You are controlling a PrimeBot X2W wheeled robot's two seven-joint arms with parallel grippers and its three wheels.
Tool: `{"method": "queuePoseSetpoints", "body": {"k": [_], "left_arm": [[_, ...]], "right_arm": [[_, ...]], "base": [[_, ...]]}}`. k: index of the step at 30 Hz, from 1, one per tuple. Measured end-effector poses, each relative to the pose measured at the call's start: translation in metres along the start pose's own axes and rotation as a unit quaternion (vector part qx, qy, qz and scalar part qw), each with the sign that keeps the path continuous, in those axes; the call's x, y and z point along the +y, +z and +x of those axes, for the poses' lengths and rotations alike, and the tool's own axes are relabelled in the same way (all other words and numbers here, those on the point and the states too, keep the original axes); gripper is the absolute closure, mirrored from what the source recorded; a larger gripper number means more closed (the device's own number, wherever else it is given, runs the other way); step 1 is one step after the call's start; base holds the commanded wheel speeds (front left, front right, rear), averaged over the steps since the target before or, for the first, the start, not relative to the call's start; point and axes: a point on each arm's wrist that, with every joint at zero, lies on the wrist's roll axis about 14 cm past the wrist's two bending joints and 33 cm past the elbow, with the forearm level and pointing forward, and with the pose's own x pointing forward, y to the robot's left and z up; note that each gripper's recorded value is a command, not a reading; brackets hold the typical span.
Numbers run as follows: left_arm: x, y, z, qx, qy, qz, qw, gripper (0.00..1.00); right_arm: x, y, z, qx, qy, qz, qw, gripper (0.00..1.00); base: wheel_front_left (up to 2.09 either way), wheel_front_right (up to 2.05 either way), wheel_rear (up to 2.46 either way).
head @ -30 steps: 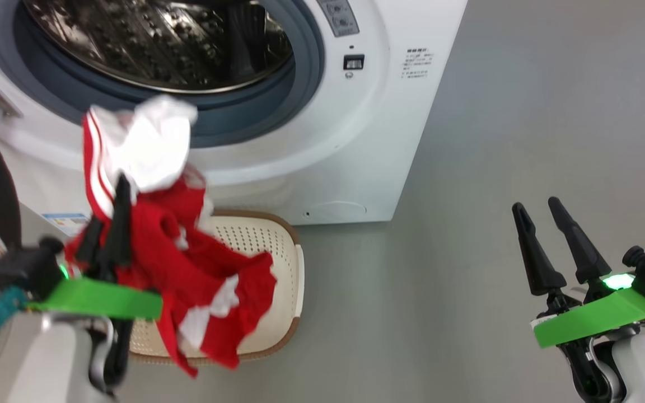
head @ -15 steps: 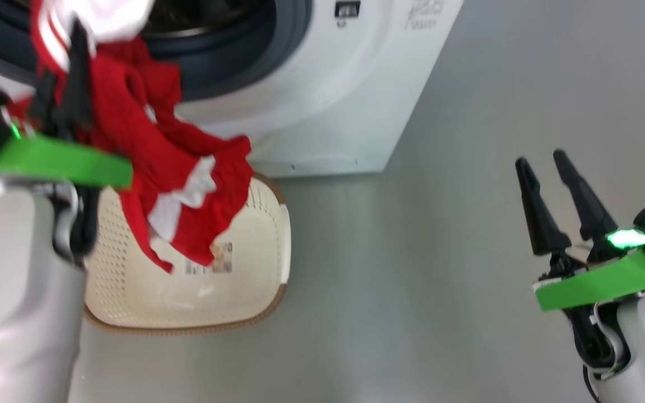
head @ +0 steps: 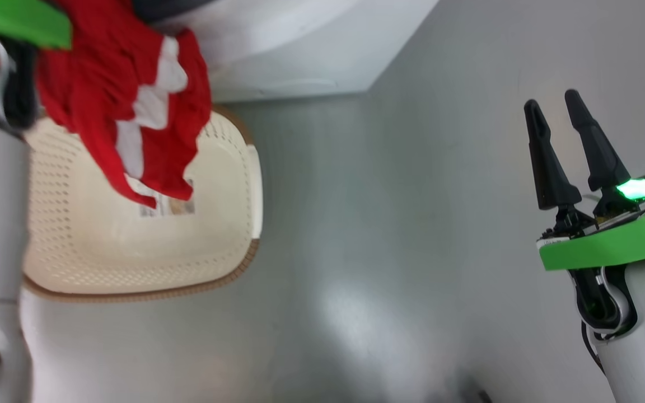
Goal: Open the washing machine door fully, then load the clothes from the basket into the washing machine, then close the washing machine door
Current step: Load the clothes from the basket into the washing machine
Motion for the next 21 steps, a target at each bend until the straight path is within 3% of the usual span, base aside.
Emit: {"method": "queuePoseSetpoints", "body": {"k": [14, 21], "left_arm": [[0.014, -0.046, 0.061, 0.003, 0.004, -0.003, 1.000, 1.00], [0.001, 0.002, 0.078, -0.097, 0.002, 0.023, 0.995, 1.00]], "right_arm": [[-0.037, -0.049, 0.000, 0.049, -0.043, -0.006, 0.998, 0.00], [-0.045, -0.052, 0.000, 0.052, -0.053, -0.012, 0.997, 0.00]], "base": [[0.00, 0.00, 0.00], [0.00, 0.00, 0.00]]}}
